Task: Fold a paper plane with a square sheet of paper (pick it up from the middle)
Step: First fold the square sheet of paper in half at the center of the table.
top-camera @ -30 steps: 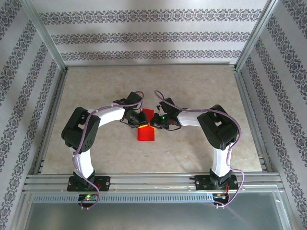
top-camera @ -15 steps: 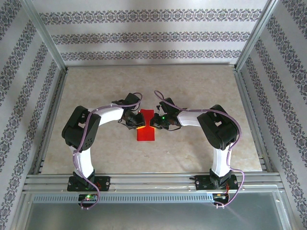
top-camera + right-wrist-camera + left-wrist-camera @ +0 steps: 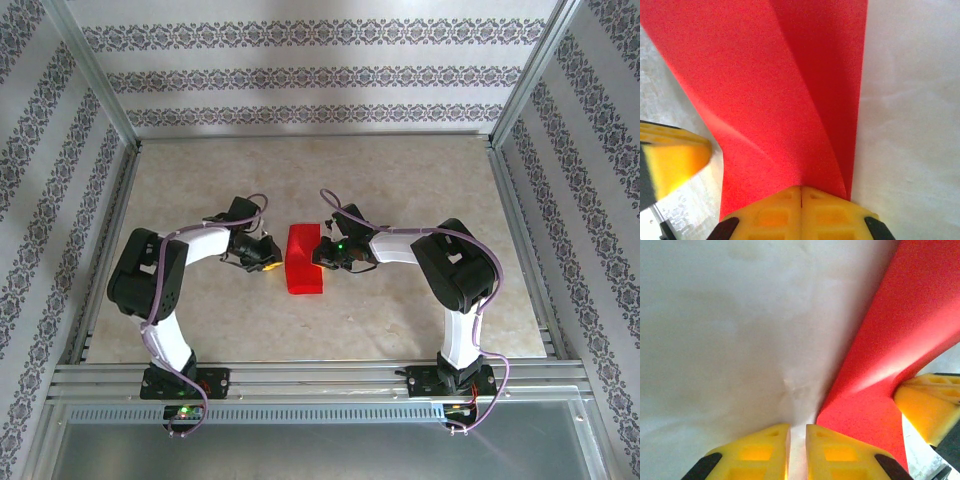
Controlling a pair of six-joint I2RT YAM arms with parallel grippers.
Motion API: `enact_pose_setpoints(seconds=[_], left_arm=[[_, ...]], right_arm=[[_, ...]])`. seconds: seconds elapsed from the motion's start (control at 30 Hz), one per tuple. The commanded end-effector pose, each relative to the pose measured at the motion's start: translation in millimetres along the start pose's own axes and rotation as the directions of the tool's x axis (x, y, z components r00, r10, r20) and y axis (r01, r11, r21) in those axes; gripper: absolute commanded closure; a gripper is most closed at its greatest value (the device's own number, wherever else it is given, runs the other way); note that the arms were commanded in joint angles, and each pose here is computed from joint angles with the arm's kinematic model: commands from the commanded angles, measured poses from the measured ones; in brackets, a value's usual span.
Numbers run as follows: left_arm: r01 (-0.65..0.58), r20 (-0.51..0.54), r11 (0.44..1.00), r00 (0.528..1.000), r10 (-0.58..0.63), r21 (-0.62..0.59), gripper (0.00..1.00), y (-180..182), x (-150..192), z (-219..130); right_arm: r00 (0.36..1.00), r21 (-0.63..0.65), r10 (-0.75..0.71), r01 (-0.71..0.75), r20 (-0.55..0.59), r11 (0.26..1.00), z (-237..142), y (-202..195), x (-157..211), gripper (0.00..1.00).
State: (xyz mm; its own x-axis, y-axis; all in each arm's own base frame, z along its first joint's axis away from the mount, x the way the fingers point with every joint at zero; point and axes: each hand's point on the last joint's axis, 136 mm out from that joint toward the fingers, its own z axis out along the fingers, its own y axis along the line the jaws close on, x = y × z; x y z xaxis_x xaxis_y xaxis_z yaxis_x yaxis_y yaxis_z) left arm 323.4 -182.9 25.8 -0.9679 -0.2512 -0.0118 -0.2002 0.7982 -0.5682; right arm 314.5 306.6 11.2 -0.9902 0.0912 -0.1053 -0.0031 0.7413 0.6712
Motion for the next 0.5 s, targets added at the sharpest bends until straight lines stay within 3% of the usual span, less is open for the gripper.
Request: enact_pose_setpoints(seconds=[0.0,0.23,0.47], left_arm=[[-0.029,0.031,0.999,0.999,0.027,0.044,0.83,-22,1,-20],[-0.022,0.011,0.993,1.000,0.021,0.115,0.83,-54,13,1],[0.025,-0.093,0.998,0.996,-0.019,0.060,0.84,-28,35,35]], right_arm=[[0.974,0.371,0.178,-0.115,-0.140,0.921,6,-108,64,0.98],[0.971,0.381,0.188,-0.120,-0.147,0.917,8,-112,67,0.98],[0.970,0.383,0.194,-0.125,-0.147,0.915,9,-112,67,0.98]])
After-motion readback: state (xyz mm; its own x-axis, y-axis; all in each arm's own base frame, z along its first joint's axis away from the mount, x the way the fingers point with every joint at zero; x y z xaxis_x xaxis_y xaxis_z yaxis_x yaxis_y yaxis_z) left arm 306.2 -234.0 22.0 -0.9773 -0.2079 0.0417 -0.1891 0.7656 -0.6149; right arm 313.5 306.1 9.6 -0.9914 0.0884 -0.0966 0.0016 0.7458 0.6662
